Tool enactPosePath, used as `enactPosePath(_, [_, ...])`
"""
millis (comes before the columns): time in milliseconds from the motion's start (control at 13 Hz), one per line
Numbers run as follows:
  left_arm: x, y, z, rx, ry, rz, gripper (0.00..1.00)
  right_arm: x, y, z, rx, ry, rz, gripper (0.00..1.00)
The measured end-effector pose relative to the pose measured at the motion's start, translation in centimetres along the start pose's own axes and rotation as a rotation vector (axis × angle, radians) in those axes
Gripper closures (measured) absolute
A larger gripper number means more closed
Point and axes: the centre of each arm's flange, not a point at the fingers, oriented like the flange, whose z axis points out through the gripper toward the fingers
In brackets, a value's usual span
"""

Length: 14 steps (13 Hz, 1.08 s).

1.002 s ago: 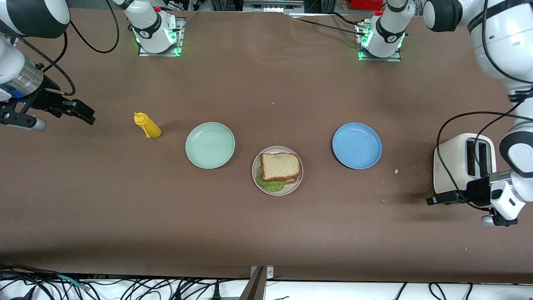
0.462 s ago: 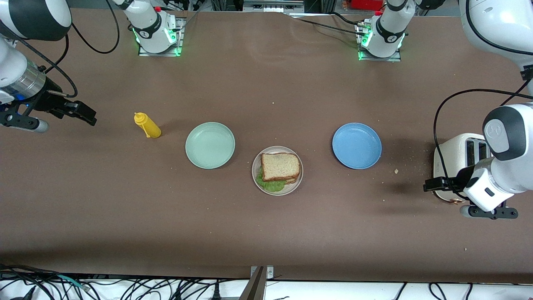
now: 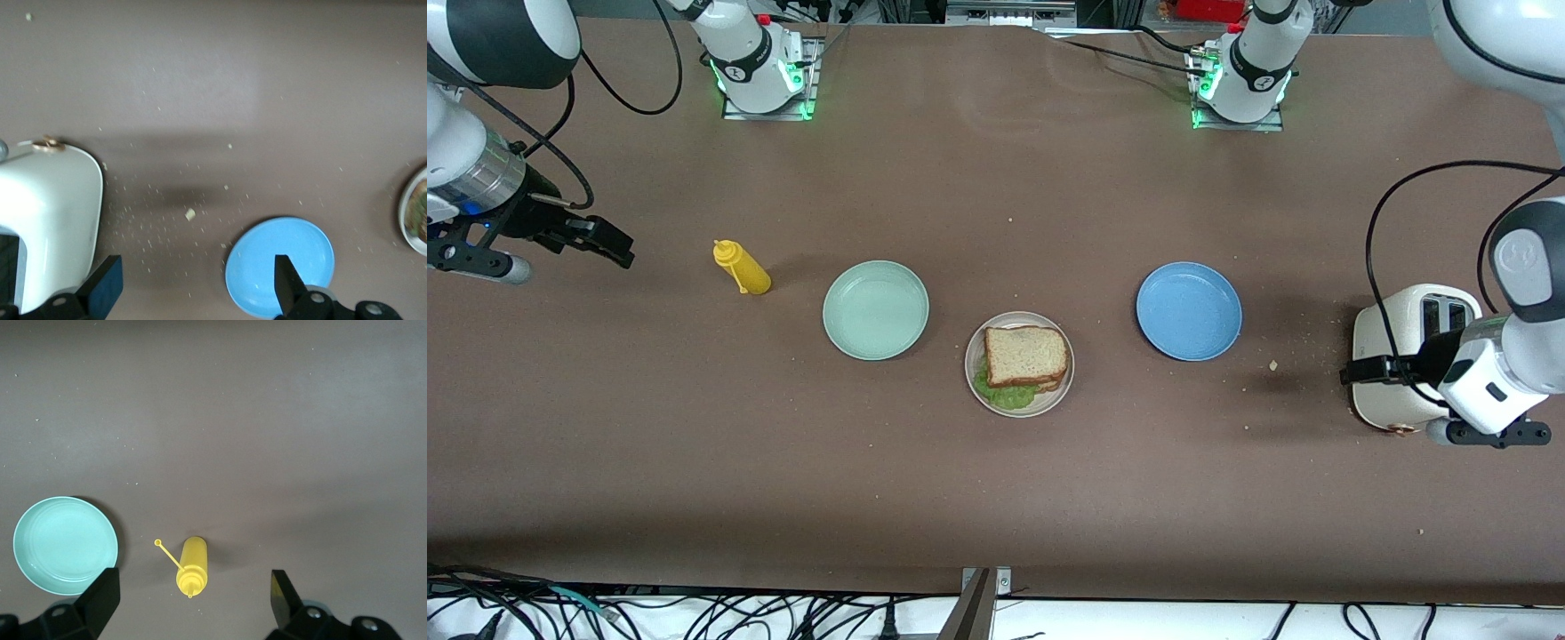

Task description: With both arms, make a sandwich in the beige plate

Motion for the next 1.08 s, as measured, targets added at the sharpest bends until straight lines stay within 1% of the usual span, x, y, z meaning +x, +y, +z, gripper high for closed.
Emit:
enactPosePath(231, [-1.1,-0.3,-0.4,-0.015,-0.056,-0.011,0.00,0.0,0.0,-0.1,0.000,0.001,0.000,0.00])
enactPosePath(539, [-1.2,0.2,-0.4,-0.017,-0.064,-0.003,0.00,0.1,0.0,-0.3,0.002,0.007,0.001,0.00])
enactPosePath(616, [-1.0,0.4,-0.6,-0.012,-0.048,0.000,0.00,0.1,0.0,-0.4,0.002,0.008,0.001,0.00])
enactPosePath(770, [-0.5,0.2,-2.9,0.032,0.073,0.020,0.00,0.1,0.0,-0.5,0.002,0.009,0.001,0.00])
enactPosePath(848, [-0.8,0.3,-4.2,0.054,0.112,0.035,0.00,0.1,0.0,-0.5,0.002,0.010,0.001,0.00])
enactPosePath(1002, [-2.3,0.2,-5.6,0.076,0.134,0.050,0.00,0.1,0.0,-0.5,0.003,0.011,0.001,0.00])
enactPosePath(1079, [-3.3,0.0,-5.5,0.096,0.122,0.053,0.00,0.1,0.0,-0.5,0.003,0.011,0.001,0.00])
